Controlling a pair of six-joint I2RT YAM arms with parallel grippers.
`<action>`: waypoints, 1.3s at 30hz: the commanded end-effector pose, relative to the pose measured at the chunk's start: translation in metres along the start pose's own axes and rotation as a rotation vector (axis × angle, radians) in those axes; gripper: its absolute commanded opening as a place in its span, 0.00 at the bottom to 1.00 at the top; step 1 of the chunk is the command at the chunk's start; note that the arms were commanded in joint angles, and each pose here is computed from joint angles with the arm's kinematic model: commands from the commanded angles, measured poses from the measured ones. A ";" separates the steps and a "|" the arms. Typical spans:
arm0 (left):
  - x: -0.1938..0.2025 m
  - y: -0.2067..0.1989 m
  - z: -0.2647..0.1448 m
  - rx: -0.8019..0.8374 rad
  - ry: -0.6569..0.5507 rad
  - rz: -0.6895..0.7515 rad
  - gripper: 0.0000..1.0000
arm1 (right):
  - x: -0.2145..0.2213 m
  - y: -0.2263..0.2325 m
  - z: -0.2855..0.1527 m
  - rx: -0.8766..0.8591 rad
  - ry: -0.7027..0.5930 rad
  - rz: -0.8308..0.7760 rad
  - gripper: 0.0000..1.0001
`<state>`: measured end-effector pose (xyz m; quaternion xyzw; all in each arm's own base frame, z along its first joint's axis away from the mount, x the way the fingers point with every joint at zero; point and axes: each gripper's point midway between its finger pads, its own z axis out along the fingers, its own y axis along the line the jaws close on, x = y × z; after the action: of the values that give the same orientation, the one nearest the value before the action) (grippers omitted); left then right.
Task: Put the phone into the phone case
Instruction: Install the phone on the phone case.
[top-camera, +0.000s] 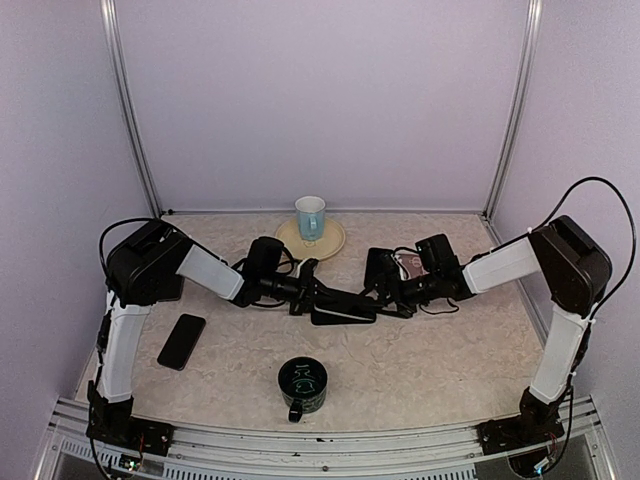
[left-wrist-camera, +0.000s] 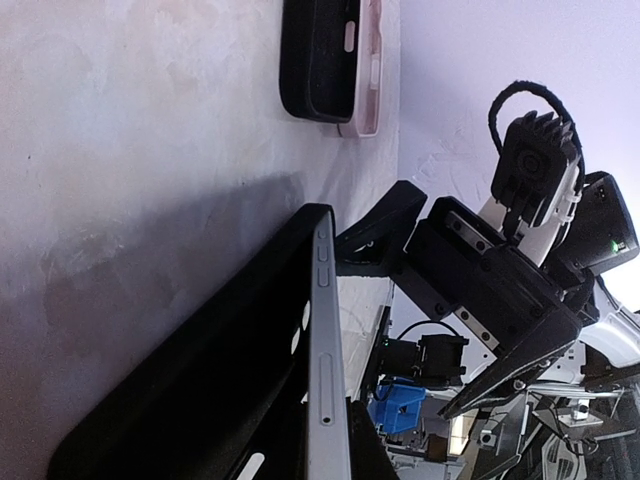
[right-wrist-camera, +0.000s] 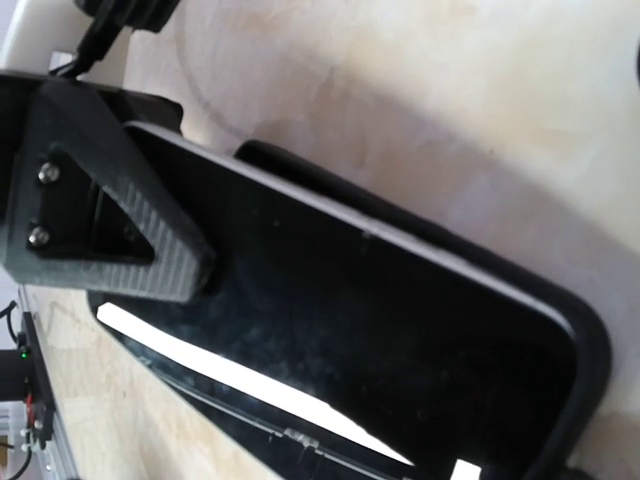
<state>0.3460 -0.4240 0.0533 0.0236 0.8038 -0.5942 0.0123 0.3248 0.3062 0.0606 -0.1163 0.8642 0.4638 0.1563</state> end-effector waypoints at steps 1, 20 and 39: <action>0.000 -0.055 -0.008 0.125 0.007 0.133 0.00 | -0.002 0.004 -0.003 -0.028 0.004 0.003 1.00; 0.004 -0.058 -0.006 0.137 0.017 0.145 0.00 | -0.003 0.017 -0.005 -0.151 -0.003 0.035 0.91; 0.016 -0.062 -0.002 0.169 0.066 0.161 0.00 | 0.000 0.048 -0.009 -0.405 -0.004 0.020 0.51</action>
<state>0.3367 -0.4316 0.0869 0.0724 0.7669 -0.6373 0.0202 0.3120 0.3152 0.0748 -0.0894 0.7985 0.5847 0.1118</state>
